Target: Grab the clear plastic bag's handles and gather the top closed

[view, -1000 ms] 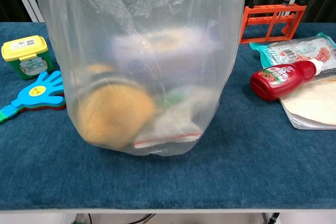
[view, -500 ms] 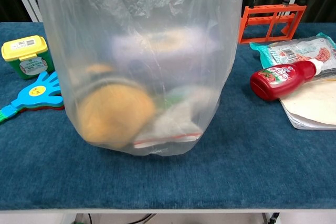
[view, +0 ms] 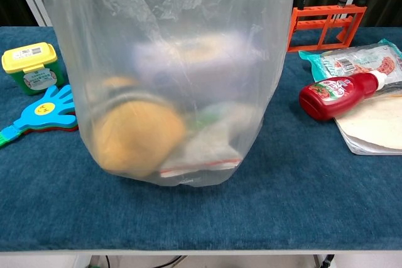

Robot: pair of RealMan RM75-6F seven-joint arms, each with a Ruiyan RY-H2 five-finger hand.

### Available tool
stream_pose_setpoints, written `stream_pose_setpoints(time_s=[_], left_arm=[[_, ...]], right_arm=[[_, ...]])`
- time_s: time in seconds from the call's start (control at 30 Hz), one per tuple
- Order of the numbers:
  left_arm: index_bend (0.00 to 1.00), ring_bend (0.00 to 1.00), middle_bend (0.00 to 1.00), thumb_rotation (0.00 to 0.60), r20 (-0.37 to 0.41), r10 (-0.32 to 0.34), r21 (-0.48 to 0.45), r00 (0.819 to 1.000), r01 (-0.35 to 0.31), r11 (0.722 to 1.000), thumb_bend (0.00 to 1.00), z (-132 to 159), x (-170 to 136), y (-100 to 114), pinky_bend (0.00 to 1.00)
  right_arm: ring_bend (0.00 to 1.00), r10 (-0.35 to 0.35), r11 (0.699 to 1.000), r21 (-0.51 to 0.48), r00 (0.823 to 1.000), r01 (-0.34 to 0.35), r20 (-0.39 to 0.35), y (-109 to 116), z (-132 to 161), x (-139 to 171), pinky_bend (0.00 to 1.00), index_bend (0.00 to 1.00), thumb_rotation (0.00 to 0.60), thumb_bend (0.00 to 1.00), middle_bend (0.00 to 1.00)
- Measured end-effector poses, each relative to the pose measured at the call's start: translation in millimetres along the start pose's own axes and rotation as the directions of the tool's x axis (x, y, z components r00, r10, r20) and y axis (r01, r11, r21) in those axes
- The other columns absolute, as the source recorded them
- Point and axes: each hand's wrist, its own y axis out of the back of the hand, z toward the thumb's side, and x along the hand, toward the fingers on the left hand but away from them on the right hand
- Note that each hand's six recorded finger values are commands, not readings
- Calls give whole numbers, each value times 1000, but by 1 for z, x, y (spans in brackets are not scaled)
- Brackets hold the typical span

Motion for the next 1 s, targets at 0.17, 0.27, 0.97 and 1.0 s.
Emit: stream_pose_setpoints(time_s=[0.17, 0.27, 0.97, 1.0], left_arm=[[592, 580, 654, 32, 36, -18, -47, 999, 20, 999, 7, 6, 0, -5, 736], [582, 579, 646, 61, 85, -19, -105, 996, 28, 994, 7, 12, 2, -7, 734], [335, 407, 392, 160, 200, 72, -313, 977, -6, 950, 8, -2, 16, 8, 588], [340, 407, 395, 159, 199, 76, -305, 977, -12, 952, 8, -3, 16, 8, 584]], right_arm=[[0, 0, 1000, -5, 1000, 0, 2, 1, 0, 0, 0, 0, 600, 287, 4], [0, 2, 1000, -9, 1000, -2, 10, 0, -2, 1, 0, 0, 600, 287, 4], [0, 8, 1000, 3, 1000, -8, 8, -1, 1, 1, 0, 0, 600, 286, 5], [0, 8, 1000, 4, 1000, -8, 8, -1, 0, 1, 0, 0, 600, 286, 5]])
